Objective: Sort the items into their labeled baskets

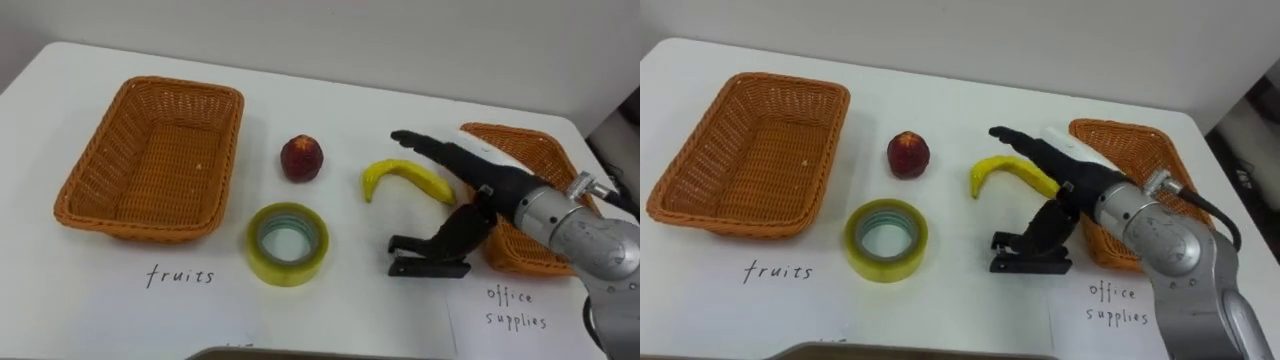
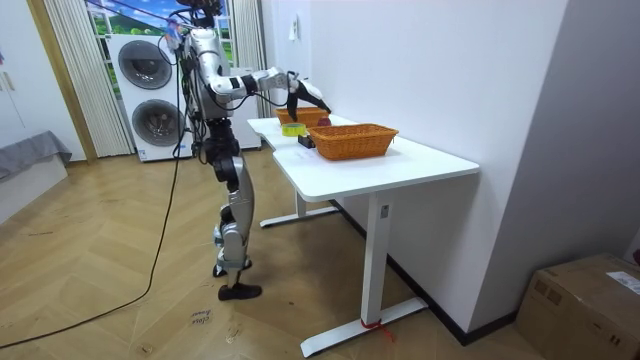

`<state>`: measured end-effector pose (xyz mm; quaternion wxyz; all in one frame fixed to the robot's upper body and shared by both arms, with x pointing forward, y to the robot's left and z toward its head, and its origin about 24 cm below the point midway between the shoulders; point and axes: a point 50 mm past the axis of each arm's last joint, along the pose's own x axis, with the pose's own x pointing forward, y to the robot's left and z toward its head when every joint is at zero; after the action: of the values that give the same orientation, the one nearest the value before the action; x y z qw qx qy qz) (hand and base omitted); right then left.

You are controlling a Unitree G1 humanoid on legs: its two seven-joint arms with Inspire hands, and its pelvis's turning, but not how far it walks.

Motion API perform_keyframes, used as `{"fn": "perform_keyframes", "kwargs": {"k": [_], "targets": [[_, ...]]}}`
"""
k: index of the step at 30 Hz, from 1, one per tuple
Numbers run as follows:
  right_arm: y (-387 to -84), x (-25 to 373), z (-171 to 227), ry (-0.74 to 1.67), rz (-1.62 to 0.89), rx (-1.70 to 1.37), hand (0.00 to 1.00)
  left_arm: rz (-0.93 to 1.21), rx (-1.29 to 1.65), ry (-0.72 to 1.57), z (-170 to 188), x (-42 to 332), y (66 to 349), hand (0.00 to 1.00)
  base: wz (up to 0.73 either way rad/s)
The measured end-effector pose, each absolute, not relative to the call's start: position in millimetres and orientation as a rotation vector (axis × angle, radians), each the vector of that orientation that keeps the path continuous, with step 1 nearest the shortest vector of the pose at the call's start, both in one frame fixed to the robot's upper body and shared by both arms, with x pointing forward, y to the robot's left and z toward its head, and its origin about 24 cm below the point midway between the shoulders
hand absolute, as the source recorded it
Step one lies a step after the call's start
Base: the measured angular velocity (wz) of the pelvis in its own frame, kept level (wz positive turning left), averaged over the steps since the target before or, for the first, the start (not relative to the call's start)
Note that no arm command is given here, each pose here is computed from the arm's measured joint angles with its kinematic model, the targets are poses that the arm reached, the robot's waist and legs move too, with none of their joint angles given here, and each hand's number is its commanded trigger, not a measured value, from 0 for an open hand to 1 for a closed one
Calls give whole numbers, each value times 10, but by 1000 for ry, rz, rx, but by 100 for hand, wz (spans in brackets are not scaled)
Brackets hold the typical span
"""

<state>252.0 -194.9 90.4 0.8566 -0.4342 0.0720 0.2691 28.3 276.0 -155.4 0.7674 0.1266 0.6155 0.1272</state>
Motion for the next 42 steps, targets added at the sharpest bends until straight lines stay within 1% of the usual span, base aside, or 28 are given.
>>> {"fn": "perform_keyframes", "kwargs": {"k": [9,18,28,42], "targets": [[-1942,2511,875,176,603,-909,0,271,304,1330,-1531,318,2819,0,1],[-1872,2490,743,249,683,-922,0,248,316,1324,-1533,365,2803,0,0],[-1979,2493,614,383,655,-1005,0,250,310,1346,-1536,363,2803,0,0],[-2065,2493,525,476,618,-1084,0,250,313,1327,-1527,462,2802,0,0]]}}
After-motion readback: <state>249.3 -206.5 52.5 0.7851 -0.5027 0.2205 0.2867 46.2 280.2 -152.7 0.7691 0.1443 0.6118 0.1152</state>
